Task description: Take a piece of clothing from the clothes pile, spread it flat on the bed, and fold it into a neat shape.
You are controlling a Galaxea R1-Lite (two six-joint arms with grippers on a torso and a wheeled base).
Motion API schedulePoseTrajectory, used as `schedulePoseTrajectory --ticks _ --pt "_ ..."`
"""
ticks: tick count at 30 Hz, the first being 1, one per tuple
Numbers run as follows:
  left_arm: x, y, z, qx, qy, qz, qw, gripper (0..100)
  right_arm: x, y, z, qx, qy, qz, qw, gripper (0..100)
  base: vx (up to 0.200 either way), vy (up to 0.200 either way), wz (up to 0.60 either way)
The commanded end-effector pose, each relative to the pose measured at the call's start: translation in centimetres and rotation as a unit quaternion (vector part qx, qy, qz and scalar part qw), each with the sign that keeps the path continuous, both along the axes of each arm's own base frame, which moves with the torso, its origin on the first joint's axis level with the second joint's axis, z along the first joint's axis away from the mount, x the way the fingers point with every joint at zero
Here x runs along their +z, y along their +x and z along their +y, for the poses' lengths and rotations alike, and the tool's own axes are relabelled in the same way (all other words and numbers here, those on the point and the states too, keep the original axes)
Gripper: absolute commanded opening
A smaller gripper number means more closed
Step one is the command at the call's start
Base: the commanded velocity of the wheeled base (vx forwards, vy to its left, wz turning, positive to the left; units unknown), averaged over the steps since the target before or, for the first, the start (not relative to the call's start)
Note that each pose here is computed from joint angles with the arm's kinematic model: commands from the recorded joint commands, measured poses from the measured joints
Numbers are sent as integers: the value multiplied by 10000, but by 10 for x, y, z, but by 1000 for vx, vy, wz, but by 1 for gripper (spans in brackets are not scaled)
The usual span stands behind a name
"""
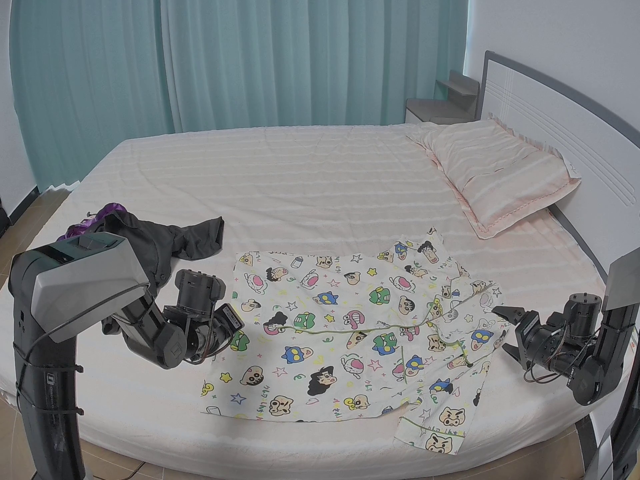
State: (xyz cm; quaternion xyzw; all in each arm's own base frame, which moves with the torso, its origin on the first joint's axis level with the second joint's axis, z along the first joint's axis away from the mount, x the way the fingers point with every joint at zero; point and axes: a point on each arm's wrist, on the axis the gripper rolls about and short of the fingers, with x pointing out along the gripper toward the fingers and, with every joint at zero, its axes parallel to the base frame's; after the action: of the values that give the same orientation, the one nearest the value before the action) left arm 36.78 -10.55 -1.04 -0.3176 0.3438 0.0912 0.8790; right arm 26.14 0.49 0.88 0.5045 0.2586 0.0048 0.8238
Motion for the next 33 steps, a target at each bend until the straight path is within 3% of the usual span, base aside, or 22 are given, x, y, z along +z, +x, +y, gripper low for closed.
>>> schedulePoseTrajectory --ticks 1,4,5,17,21,30,33 --pt "-7 3 1 -17 22 61 10000 0 1 1 0 -1 -1 -72 10000 100 0 0 0" --pt "-11 4 0 -100 108 78 9999 0 1 1 0 -1 -1 -72 10000 100 0 0 0" --pt "-13 6 1 -97 114 77 9999 100 1 1 0 -1 -1 -65 10000 100 0 0 0" --pt "-8 16 32 345 65 -14 9994 100 0 0 0 2 -7 -59 10000 100 0 0 0" --pt "14 11 57 577 -67 -146 9982 100 0 0 0 2 -7 -51 10000 100 0 0 0" --pt "55 -36 65 79 -817 -142 9965 100 0 0 0 2 -7 -51 10000 100 0 0 0" --pt "64 -64 65 -299 -1083 -8 9937 100 0 0 0 5 -14 -61 10000 100 0 0 0"
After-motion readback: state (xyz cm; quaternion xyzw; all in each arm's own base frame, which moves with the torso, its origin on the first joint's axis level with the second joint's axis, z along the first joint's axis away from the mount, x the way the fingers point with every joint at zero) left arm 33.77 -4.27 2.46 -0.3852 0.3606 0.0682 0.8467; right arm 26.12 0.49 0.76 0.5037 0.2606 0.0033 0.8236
